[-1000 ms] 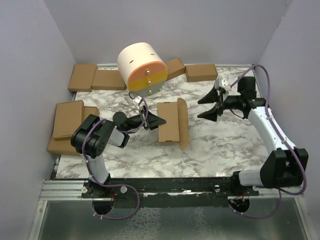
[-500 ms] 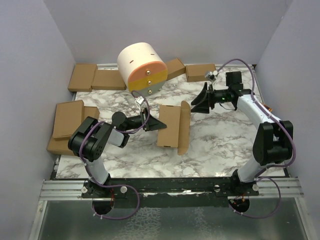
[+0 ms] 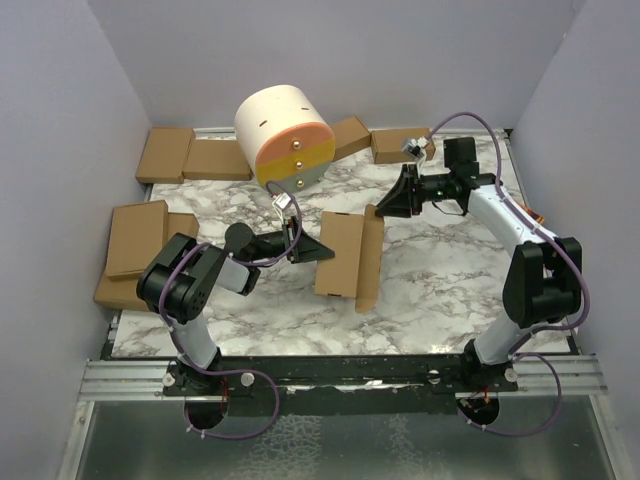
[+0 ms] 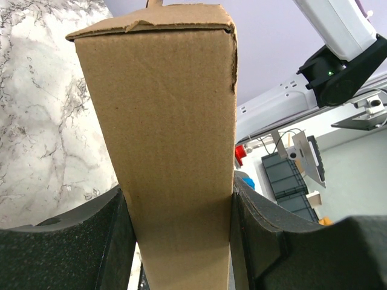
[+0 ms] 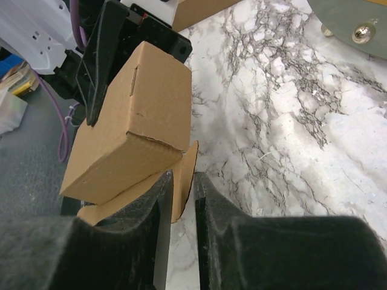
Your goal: Fold the paper box
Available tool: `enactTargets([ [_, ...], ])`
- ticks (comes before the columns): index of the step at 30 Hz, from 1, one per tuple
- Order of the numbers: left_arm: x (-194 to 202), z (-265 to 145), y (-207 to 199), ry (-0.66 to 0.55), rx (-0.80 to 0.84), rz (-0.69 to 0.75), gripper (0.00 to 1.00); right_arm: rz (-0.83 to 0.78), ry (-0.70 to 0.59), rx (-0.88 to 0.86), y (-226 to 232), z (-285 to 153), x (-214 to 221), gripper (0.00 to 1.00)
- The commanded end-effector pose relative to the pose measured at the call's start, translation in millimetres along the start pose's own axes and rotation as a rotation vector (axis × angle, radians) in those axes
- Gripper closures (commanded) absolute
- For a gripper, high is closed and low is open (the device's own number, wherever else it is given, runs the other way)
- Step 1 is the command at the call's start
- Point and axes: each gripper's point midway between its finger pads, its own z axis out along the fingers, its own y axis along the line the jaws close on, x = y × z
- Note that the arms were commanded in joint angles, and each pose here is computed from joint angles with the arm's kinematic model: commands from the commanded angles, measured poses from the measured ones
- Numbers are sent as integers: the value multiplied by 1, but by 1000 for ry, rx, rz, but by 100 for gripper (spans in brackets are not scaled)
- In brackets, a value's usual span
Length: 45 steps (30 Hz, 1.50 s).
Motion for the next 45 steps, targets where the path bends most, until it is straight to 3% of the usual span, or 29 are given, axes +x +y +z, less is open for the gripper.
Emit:
enactTargets([
  [1, -6, 2, -35, -9, 140, 229, 69, -94, 10, 38, -2, -1, -8, 86],
  [5, -10, 4, -29, -23, 128, 183, 70, -247, 17, 55, 6, -2, -8, 96],
  [15, -20, 9, -24, -43, 126, 119, 70, -796, -36, -1, 57, -2, 1, 97],
  [16, -20, 9, -25, -42, 128, 121, 70, -786, -44, 13, 57, -2, 0, 95],
  [21, -18, 8, -29, -31, 136, 152, 70, -508, -29, 190, 29, -8, -25, 67],
  [24, -15, 7, -31, -21, 139, 169, 70, -364, -54, 156, 33, -19, -38, 52],
  [26, -15, 6, -32, -19, 140, 175, 70, -269, -108, 105, 39, -36, -44, 48],
  [29, -16, 6, -34, -24, 142, 179, 70, -156, -169, 158, 29, -69, -41, 49],
  [32, -19, 7, -39, -40, 147, 185, 70, -46, -161, 329, 1, -80, -11, 71],
  [35, -25, 8, -42, -61, 153, 182, 70, 52, -141, 317, -3, -72, 24, 84],
  [45, -41, 13, -41, -123, 153, 191, 70, 79, -58, 169, 22, -19, 61, 87],
])
